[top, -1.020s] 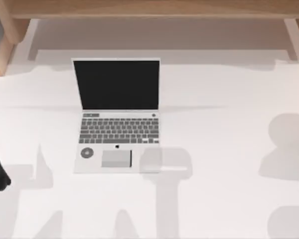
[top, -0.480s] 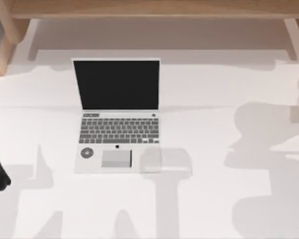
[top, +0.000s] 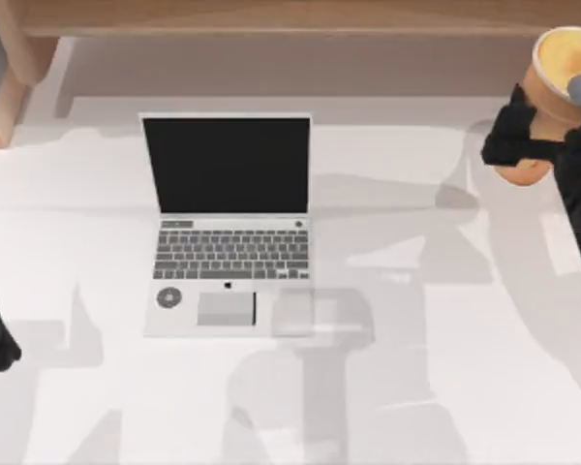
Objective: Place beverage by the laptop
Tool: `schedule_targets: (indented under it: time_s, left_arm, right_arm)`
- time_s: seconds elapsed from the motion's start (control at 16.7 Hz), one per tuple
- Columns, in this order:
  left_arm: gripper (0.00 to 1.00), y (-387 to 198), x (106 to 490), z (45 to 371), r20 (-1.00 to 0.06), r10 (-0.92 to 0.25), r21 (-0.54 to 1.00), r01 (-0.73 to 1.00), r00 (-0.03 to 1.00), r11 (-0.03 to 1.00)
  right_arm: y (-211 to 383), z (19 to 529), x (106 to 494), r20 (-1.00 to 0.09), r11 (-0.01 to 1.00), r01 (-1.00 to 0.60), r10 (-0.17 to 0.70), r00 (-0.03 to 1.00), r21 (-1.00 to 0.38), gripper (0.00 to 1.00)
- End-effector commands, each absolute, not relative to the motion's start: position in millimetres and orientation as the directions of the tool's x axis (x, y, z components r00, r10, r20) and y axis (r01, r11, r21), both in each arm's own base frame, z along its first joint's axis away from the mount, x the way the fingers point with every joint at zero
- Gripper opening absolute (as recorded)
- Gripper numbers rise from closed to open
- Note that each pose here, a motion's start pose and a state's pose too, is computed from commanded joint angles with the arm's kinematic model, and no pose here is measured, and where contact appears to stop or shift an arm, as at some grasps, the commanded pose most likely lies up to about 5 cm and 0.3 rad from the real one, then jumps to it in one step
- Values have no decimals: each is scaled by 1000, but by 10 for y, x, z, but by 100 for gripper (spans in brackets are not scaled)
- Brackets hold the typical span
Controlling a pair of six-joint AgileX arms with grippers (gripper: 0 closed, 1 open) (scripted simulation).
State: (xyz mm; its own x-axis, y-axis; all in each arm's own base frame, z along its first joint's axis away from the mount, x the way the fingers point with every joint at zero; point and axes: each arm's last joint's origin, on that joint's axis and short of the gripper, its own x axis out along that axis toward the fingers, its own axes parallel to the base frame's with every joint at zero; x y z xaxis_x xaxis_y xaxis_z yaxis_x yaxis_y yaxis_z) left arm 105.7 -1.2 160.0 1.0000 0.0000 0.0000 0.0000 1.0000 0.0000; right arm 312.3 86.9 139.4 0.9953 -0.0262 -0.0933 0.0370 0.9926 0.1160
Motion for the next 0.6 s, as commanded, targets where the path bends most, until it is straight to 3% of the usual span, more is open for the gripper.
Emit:
schedule_targets:
  time_s: [0.3, 0.6]
  left_arm:
    - [100, -12, 1057, 1600, 0, 0, 0, 0, 1000, 1000]
    - [100, -12, 1057, 1600, 0, 0, 0, 0, 1000, 1000]
  right_arm:
    - [1829, 1387, 2821, -161, 995, 38, -23, 987, 92, 0]
    - [2373, 1358, 2392, -192, 1000, 24, -21, 981, 13, 0]
